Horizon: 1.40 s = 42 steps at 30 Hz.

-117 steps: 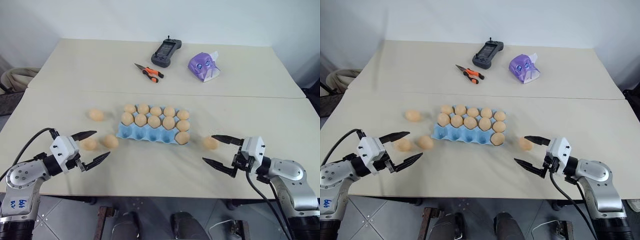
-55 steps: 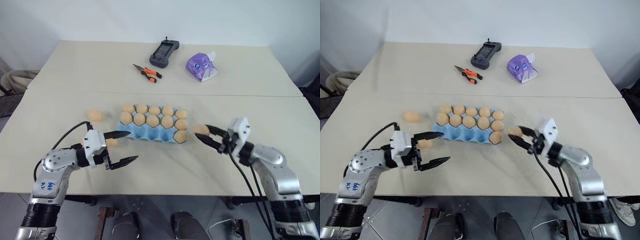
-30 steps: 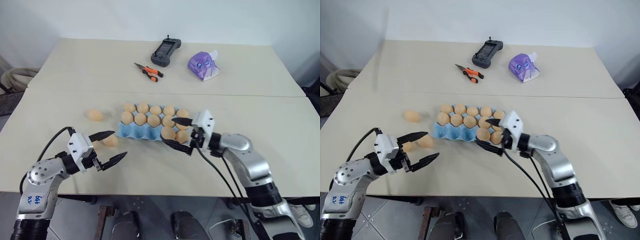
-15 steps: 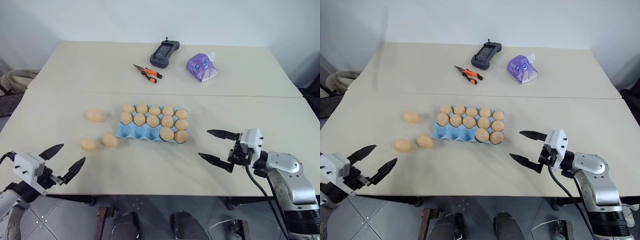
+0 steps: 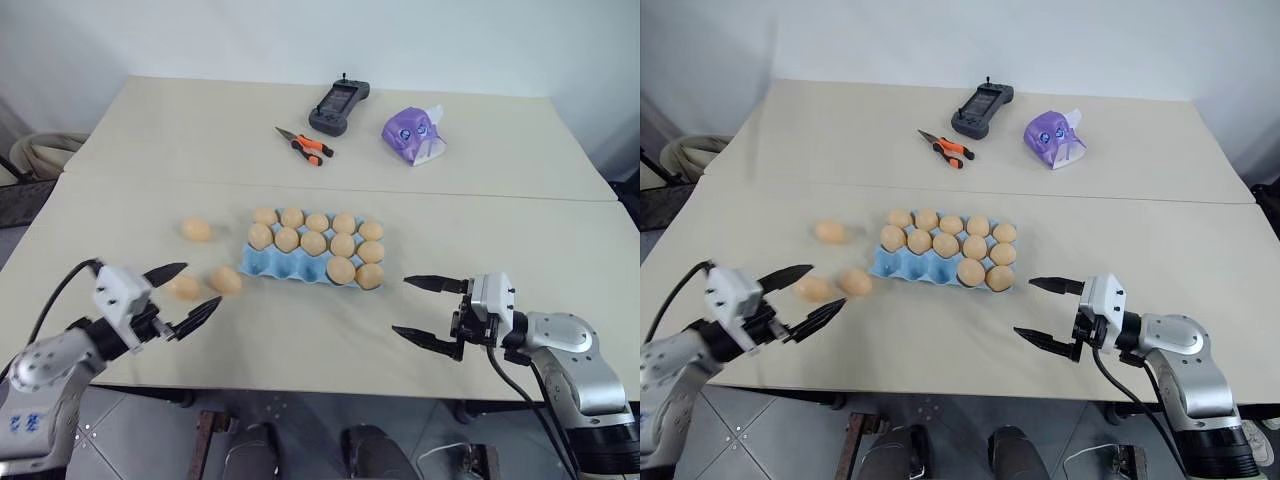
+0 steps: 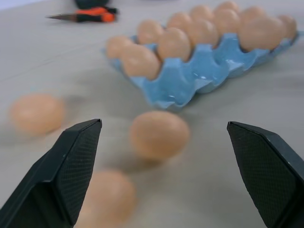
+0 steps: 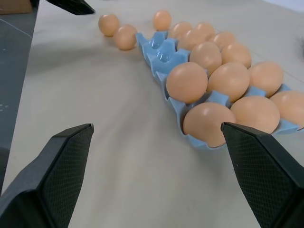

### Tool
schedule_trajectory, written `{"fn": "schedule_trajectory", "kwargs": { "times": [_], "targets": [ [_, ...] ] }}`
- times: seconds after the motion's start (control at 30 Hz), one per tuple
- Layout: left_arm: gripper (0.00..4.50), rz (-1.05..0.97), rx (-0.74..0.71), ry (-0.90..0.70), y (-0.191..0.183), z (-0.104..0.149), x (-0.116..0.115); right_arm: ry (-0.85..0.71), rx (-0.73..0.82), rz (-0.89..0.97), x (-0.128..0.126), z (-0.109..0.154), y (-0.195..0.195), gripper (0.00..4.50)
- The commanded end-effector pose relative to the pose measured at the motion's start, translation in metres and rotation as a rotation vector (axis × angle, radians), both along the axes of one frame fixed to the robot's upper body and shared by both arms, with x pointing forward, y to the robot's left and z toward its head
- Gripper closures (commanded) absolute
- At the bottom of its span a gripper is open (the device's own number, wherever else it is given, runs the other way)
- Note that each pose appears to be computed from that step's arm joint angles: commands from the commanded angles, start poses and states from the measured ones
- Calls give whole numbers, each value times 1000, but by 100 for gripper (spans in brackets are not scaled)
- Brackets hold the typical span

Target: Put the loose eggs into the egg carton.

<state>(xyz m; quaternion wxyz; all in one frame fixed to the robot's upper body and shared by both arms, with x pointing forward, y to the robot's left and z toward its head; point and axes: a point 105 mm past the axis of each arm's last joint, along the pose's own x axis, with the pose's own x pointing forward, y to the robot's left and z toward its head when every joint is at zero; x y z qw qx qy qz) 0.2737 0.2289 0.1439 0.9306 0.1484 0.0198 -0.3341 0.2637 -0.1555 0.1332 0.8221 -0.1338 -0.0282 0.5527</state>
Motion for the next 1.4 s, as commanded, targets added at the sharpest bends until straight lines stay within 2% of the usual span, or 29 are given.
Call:
{"fn": "schedule_trajectory", "kwargs": {
  "times": [0.03,0.2,0.37,0.47,0.6,0.7,0.77,0.9,1.07,1.27,1.4],
  "targets": [
    [0,-4,63,56,-2,-8,13,-14,-11,19,-5,7,3,1],
    [0,-3,135,85,-5,-18,32,-27,7,-8,-5,10,7,1],
    [0,-38,141,114,-15,-22,42,-27,17,-19,-6,10,10,1],
    [61,-36,162,131,-15,-24,45,-33,24,-28,-6,11,10,0],
    [190,-45,180,166,-13,-28,42,-41,28,-40,-5,11,10,0],
    [228,-52,177,159,-12,-26,41,-42,29,-41,-5,11,11,0],
    [236,-56,172,112,-12,-19,42,-41,31,-40,-5,11,11,0],
    [236,-146,92,-31,-23,14,39,-35,32,-39,-4,9,11,0],
    [236,-235,43,-79,-39,33,37,-30,31,-40,-2,8,11,0],
    [236,-387,41,-103,-94,38,60,-36,22,-61,1,8,10,0],
    [236,-473,50,-69,-122,29,66,-43,23,-100,-1,9,5,0]
  ]
}}
